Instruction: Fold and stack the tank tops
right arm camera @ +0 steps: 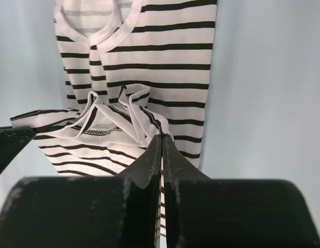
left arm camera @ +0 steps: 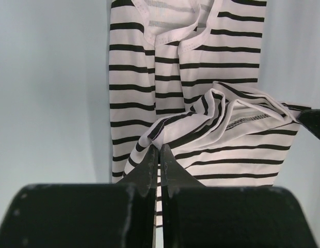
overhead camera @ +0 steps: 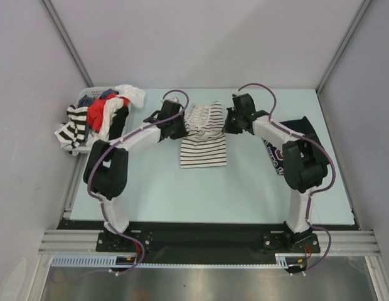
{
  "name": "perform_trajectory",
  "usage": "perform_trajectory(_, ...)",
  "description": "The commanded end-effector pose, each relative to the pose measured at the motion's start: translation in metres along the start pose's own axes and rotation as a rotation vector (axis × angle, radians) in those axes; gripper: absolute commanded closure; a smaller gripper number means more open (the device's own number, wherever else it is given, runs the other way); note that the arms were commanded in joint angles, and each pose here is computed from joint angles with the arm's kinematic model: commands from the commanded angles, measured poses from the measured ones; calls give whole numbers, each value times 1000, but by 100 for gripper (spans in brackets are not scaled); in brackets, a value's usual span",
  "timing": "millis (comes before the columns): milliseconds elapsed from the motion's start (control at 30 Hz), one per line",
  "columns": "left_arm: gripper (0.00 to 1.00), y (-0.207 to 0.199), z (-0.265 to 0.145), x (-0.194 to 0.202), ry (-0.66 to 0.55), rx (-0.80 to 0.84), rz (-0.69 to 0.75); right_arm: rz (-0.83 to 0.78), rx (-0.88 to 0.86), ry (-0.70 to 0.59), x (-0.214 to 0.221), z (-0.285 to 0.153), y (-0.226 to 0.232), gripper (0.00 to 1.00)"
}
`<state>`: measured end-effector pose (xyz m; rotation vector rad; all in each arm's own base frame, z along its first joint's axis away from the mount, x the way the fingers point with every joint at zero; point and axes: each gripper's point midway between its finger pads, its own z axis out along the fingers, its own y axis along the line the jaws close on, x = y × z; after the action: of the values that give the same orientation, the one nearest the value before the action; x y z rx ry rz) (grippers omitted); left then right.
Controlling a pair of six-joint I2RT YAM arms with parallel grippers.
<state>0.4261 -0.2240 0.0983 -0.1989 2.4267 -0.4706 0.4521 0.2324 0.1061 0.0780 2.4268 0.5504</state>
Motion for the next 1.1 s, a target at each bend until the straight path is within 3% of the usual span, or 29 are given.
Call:
perform_trajectory(0,100,-12,8,-19,-34,50,15,-3,-42,-26,-12,17,4,100)
perform_trajectory(267,98,5,40,-3,12,22,-10,31,-20,7,-2,53,-16,95)
perform_trajectory(300,96,6,44,0,20,22,-13,38,-20,10,-1,55,-17,92)
perform_trajectory(333,92,8,47,3,28,23,-13,51,-12,15,0,57,-23,78)
perform_trajectory(433,72,13,52,9,38,43,-10,60,-8,-11,-5,48,-24,43)
perform_trajectory(467,52,11,46,0,4,58,-13,57,-15,-25,-7,43,-22,39)
perform_trajectory(533,37,17,38,1,-22,49,-16,57,-35,-68,-12,30,-20,34)
perform_trajectory(567,30,15,28,-9,-59,57,-15,61,-36,-86,-15,25,-21,34)
perform_trajectory(733,15,13,0,-28,-113,43,28,66,-56,-117,-13,-3,-20,34)
perform_trajectory(767,0,10,-9,-31,-127,52,37,58,-88,-139,-18,-15,-11,36)
perform_trajectory(900,0,11,-33,-12,-123,80,49,69,-166,-113,5,-36,-3,54)
perform_trajectory(933,0,9,-38,-6,-117,98,44,91,-187,-102,10,-40,0,63)
perform_trajectory(1033,14,-11,-59,22,-87,214,45,115,-320,-19,41,-43,13,84)
perform_trajectory(1067,25,-18,-61,28,-78,254,45,141,-371,23,53,-45,19,88)
